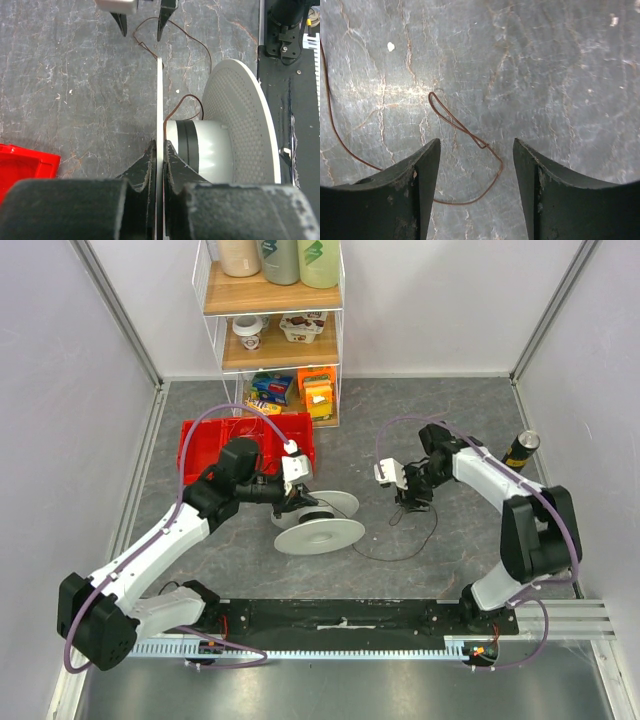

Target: Wrap the cables

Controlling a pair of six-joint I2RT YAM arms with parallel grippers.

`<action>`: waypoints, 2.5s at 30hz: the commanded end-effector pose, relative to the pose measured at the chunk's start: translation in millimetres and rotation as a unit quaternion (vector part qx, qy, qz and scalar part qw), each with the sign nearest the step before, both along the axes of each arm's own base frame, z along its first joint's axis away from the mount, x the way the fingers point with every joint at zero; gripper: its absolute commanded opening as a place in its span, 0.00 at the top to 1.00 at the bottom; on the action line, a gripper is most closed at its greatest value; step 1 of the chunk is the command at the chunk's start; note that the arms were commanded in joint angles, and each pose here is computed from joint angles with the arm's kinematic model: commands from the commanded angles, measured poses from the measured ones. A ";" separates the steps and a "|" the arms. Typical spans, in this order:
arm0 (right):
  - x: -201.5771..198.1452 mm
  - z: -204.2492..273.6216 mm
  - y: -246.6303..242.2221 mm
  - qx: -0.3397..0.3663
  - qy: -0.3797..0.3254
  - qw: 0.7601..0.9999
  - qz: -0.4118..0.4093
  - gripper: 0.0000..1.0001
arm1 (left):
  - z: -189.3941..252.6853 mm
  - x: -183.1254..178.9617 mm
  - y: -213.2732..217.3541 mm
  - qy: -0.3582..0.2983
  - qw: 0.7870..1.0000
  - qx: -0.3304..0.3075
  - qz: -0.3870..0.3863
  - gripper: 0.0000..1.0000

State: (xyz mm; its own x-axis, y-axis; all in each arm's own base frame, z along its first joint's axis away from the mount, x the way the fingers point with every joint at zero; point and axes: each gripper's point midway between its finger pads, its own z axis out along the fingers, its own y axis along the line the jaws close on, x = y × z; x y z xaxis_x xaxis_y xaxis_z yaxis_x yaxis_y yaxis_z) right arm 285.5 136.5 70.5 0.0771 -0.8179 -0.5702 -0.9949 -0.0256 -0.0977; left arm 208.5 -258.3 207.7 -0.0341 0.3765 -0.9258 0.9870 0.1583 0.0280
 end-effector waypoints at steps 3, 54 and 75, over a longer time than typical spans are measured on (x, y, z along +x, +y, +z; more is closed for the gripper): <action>6.4 -14.4 6.5 -0.012 -0.003 0.998 0.069 0.34 | 28.5 2.5 -9.5 -0.018 0.999 -0.045 -0.008 0.98; -71.8 147.6 22.9 0.123 -0.080 0.989 -0.028 1.00 | 222.2 98.2 123.6 0.120 0.791 -0.312 0.513 0.98; -138.2 363.0 86.9 0.336 -0.157 0.927 0.048 1.00 | 107.6 138.4 148.0 0.075 0.752 -0.132 0.641 0.98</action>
State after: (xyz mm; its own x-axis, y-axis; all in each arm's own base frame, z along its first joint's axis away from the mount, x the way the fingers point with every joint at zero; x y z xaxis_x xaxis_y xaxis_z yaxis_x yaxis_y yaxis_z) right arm 158.2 212.8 388.2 0.3728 -0.3877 -0.8431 -0.9073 0.0382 -0.4187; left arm 343.2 -95.9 296.0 -0.3951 -0.2875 -0.8725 -0.0450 0.9547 -0.2942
